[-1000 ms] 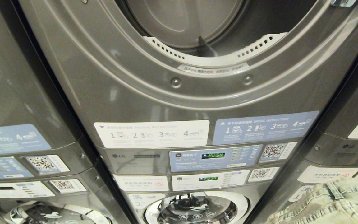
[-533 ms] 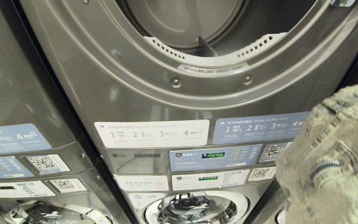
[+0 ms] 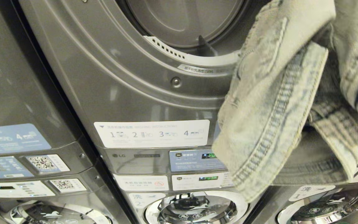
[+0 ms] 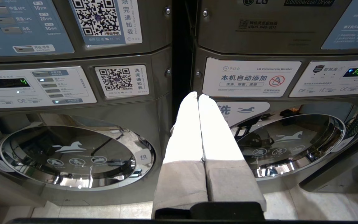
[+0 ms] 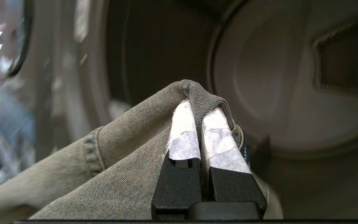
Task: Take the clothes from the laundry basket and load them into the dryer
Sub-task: Put the clothes in the dryer
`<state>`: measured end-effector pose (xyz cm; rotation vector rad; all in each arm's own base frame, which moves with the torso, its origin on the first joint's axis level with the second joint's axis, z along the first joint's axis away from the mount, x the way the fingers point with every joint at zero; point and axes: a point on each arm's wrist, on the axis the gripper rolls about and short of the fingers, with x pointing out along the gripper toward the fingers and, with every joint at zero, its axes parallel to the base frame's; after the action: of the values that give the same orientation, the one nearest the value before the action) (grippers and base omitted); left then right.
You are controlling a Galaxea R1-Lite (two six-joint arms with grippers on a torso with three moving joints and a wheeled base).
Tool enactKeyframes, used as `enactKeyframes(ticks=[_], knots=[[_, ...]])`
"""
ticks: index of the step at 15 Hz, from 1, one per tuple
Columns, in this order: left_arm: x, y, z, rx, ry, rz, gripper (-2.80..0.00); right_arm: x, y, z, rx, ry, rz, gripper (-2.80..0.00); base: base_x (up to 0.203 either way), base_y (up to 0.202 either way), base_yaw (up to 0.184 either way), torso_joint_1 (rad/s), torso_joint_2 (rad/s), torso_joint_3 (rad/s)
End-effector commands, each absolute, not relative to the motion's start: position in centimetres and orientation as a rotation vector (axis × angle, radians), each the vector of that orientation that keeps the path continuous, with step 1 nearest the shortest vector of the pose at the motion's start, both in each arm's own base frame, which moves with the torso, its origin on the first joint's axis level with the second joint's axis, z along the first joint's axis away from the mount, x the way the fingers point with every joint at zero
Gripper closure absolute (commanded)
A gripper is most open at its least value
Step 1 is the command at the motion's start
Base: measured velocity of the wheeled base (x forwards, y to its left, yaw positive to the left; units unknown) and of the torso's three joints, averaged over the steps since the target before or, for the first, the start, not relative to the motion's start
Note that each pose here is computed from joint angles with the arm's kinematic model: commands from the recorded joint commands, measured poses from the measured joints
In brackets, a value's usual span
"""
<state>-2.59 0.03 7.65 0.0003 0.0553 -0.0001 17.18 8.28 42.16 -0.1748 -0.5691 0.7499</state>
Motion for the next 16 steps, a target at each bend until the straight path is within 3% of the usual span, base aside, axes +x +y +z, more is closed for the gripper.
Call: enactKeyframes(ticks=[1,4,7,11,16], knots=[[-2.6,0.0,7.6,0.0,0.055,0.0,0.0,22.7,12.4,41.9,-0.145,-0.554,0.75,0.0,0.0,0.0,0.0,0.0,0.0,0.0],[-2.6,0.0,7.6,0.0,0.055,0.0,0.0,25.3,16.3,45.3,-0.033,-0.766,0.609,0.0,0.0,0.0,0.0,0.0,0.0,0.0],[-2.6,0.0,7.6,0.0,0.055,0.0,0.0,26.8,19.0,45.3,0.002,-0.917,0.476,0.0,0.0,0.0,0.0,0.0,0.0,0.0],[-2.6,0.0,7.7,0.0,0.054,0.0,0.0,24.7,17.8,46.8,0.012,-1.172,0.206,0.0,0.0,0.0,0.0,0.0,0.0,0.0],[-2.6,0.0,7.6,0.0,0.055,0.0,0.0,21.3,16.2,49.0,-0.081,-1.311,0.201,0.0,0.0,0.0,0.0,0.0,0.0,0.0]])
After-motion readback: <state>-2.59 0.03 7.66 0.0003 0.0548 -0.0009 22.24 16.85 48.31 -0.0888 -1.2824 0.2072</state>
